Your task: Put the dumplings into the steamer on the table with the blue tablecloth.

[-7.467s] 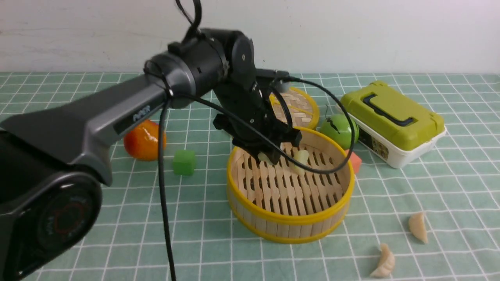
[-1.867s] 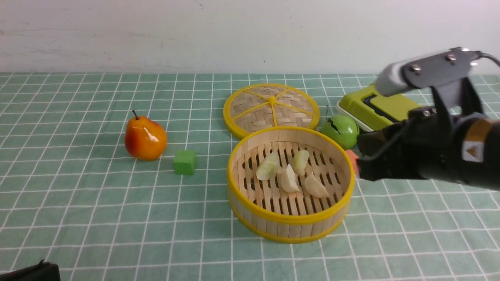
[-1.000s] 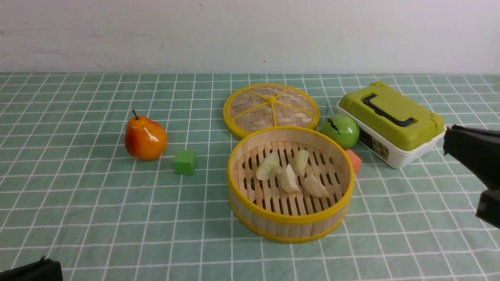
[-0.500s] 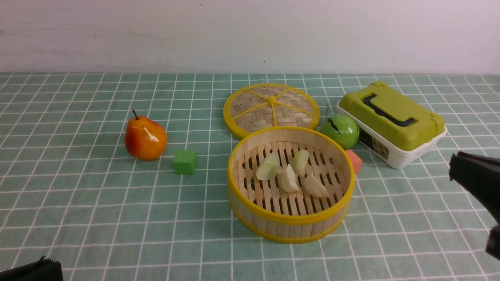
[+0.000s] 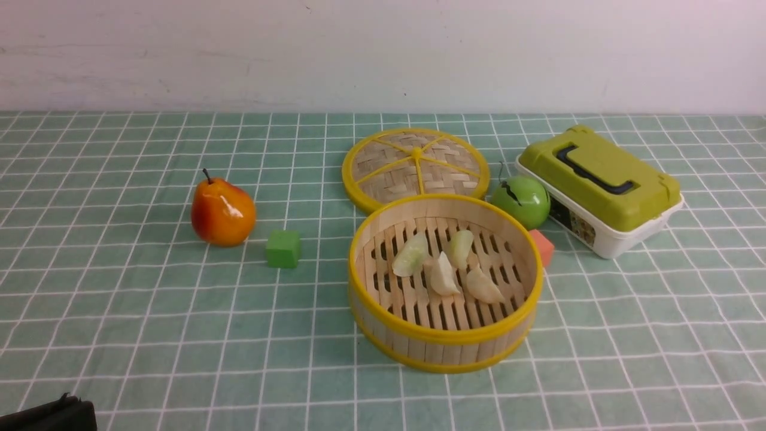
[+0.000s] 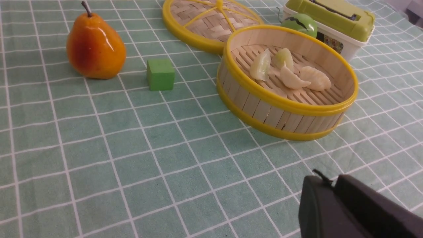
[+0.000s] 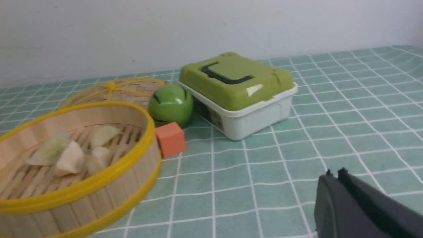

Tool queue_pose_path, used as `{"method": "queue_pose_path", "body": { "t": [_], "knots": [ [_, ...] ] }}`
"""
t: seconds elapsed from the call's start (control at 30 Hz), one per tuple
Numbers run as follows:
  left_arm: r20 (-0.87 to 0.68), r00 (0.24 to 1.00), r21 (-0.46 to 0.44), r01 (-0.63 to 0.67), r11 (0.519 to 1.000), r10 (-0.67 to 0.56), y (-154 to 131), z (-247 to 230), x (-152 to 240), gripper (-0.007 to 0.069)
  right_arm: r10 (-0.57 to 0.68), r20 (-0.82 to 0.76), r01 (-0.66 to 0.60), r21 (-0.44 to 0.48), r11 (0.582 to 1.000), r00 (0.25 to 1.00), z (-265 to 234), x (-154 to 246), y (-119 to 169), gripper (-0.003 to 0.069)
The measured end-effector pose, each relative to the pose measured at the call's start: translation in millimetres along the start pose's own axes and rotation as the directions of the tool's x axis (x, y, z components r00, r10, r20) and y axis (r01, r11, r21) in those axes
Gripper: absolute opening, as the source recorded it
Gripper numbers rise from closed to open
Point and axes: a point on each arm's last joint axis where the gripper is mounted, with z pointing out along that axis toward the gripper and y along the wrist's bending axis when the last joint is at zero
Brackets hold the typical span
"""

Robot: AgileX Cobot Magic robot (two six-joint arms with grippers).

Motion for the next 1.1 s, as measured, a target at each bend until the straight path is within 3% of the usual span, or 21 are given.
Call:
{"method": "queue_pose_path", "body": {
  "t": [0.23, 0.33, 1.1],
  "knots": [
    [0.001, 1.000, 0.000, 0.001, 1.000, -0.001, 0.0, 0.0, -0.1, 0.0060, 0.002, -0.172, 0.010, 0.066, 0.998, 0.985, -4.5, 20.7, -4.8, -0.0008],
    [0.001, 1.000, 0.000, 0.001, 1.000, -0.001, 0.0, 0.0, -0.1, 0.0060, -0.006, -0.204, 0.017, 0.052, 0.999, 0.979, -5.3, 21.8, -4.7, -0.0008],
    [0.001, 1.000, 0.000, 0.001, 1.000, -0.001, 0.0, 0.0, -0.1, 0.0082, -0.008, -0.218, 0.020, 0.054, 0.998, 0.976, -5.8, 22.3, -4.9, 0.0010]
  ]
}}
